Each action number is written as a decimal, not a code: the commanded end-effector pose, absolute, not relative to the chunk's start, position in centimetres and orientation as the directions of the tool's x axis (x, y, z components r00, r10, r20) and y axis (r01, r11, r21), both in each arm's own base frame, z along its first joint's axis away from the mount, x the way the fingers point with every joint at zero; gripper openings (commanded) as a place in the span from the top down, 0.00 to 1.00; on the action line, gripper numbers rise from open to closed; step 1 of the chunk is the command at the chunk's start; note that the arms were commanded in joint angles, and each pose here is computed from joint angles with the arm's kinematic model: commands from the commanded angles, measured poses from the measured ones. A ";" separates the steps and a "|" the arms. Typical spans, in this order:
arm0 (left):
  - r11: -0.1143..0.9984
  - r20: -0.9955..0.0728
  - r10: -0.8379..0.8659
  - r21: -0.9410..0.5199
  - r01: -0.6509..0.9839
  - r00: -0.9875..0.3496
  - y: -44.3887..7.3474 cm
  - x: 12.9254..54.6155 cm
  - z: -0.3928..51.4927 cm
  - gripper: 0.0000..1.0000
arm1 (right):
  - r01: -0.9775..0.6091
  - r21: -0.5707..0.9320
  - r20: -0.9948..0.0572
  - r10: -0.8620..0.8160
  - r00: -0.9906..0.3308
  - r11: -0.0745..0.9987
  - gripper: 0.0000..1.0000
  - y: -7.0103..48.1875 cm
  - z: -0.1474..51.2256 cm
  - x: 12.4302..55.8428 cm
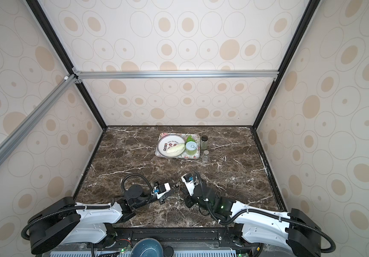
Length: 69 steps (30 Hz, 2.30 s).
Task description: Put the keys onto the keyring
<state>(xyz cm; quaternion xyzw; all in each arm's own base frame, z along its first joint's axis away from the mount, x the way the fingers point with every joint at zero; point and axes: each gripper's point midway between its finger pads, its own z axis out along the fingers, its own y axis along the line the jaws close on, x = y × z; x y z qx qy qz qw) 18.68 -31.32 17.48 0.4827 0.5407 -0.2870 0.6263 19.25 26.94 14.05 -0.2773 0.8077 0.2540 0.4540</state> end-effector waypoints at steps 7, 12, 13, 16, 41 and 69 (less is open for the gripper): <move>0.435 -0.948 0.181 0.315 0.844 0.260 -31.1 20.2 18.6 0.73 | -0.739 0.110 -0.898 -0.252 -0.361 0.665 1.00 27.8 15.3 18.3; 0.432 -0.947 0.165 0.321 0.842 0.276 -30.8 19.8 19.1 0.73 | -0.739 0.022 -0.895 -0.316 -0.316 0.674 1.00 27.6 16.1 18.5; 0.433 -0.946 0.160 0.324 0.841 0.282 -30.7 19.7 19.3 0.73 | -0.737 0.013 -0.892 -0.326 -0.314 0.675 1.00 27.5 16.1 18.5; 0.424 -0.940 0.152 0.342 0.839 0.306 -30.5 19.3 19.6 0.72 | -0.734 -0.024 -0.866 -0.381 -0.324 0.679 1.00 27.2 15.6 18.6; 0.388 -0.990 0.129 0.103 0.916 0.056 -28.8 14.0 16.2 0.76 | -0.779 -0.116 -0.768 -0.553 -0.323 0.617 1.00 25.8 12.8 13.2; 0.288 -0.979 0.191 -0.013 0.958 -0.071 -32.3 12.3 15.2 0.71 | -0.776 -0.096 -0.821 -0.491 -0.292 0.623 1.00 25.8 13.1 13.3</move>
